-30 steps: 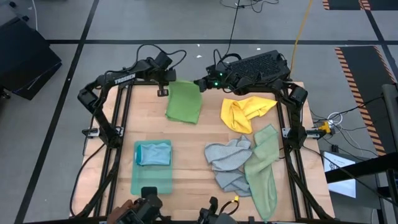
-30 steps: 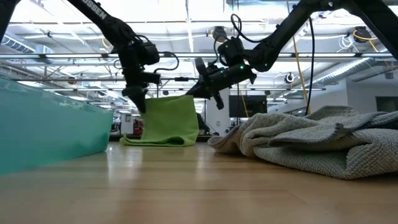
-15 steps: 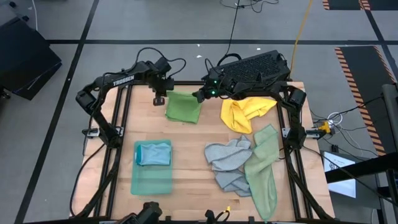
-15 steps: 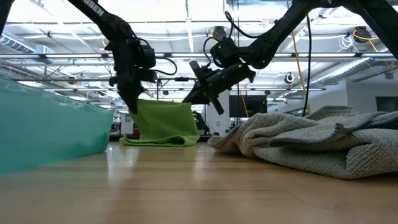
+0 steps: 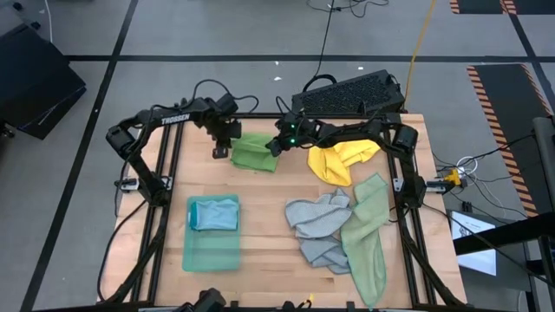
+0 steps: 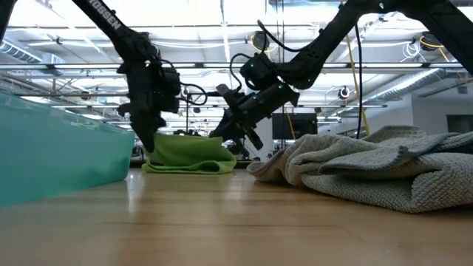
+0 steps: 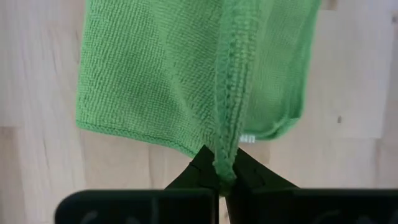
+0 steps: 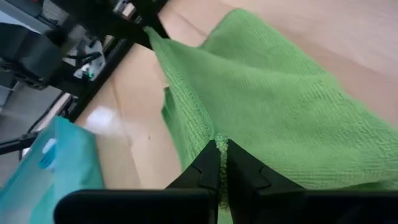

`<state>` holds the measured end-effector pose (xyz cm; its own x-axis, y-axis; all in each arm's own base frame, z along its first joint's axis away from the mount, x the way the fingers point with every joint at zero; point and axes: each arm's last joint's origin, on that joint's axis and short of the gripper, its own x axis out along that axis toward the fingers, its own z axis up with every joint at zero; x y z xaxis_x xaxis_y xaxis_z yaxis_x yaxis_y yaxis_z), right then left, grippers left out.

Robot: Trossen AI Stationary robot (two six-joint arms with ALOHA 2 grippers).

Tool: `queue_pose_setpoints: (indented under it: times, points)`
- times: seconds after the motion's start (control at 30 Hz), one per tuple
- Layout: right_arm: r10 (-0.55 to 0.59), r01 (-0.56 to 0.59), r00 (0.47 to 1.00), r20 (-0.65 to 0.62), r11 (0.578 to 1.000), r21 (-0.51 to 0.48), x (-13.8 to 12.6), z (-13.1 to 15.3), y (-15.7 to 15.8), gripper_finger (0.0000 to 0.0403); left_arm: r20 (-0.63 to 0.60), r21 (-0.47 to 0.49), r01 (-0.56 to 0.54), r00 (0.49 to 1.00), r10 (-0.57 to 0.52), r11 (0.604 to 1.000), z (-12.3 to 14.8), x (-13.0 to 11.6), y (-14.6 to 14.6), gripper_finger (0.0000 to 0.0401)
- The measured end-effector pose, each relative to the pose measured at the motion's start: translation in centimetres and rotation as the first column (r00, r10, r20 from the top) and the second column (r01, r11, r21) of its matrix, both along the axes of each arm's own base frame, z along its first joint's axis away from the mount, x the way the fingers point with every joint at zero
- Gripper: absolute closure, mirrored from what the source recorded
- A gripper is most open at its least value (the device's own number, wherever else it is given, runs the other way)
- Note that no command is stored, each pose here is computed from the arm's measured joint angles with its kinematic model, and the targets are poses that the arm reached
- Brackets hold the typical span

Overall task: Fold microfiber towels
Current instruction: Fold the green microfiber cloth

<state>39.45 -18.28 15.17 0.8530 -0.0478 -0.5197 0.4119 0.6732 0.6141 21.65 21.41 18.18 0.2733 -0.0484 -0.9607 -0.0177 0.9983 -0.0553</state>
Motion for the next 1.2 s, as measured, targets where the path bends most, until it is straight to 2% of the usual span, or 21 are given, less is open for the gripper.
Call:
queue_pose_setpoints:
  times: [0.33, 0.5, 0.63, 0.8, 0.93, 1.1, 1.2]
  points:
    - [0.04, -0.042, 0.997, -0.063, 0.999, -0.028, -0.4, -0.4, 0.2, 0.0393, 0.047, 0.032, 0.03, 0.998, -0.031, 0.999, -0.6, 0.9, -0.5, 0.0396]
    - [0.093, -0.094, 0.994, -0.054, 0.995, -0.029, -0.3, -0.4, 0.3, 0.0391, 0.037, 0.024, 0.046, 0.998, -0.047, 0.999, -0.6, 1.1, -0.9, 0.0388]
    - [0.103, -0.105, 0.993, -0.055, 0.994, -0.03, -0.3, -0.5, 0.5, 0.0366, 0.032, 0.018, 0.022, 0.999, -0.023, 1.0, -0.6, 1.2, -1.1, 0.0353]
    - [0.113, -0.114, 0.991, -0.066, 0.993, -0.023, -0.3, -0.6, 0.6, 0.03, 0.032, -0.007, -0.03, 0.999, 0.03, 1.0, -0.6, 1.3, -1.2, 0.0287]
    - [0.138, -0.138, 0.988, -0.073, 0.99, 0.007, -0.4, -0.7, 0.7, 0.0253, 0.001, -0.055, -0.122, 0.993, 0.122, 0.991, -0.3, 1.2, -1.6, 0.0238]
    - [0.199, -0.194, 0.978, -0.065, 0.979, 0.068, -1.0, -0.6, 0.4, 0.0232, -0.034, -0.11, -0.107, 0.994, 0.104, 0.988, 2.6, 0.6, -2.4, 0.0202]
    - [0.203, -0.199, 0.977, -0.066, 0.978, 0.063, -1.1, -0.5, 0.3, 0.0232, 0.032, -0.082, -0.103, 0.994, 0.105, 0.991, 4.5, 0.7, -2.5, 0.0198]
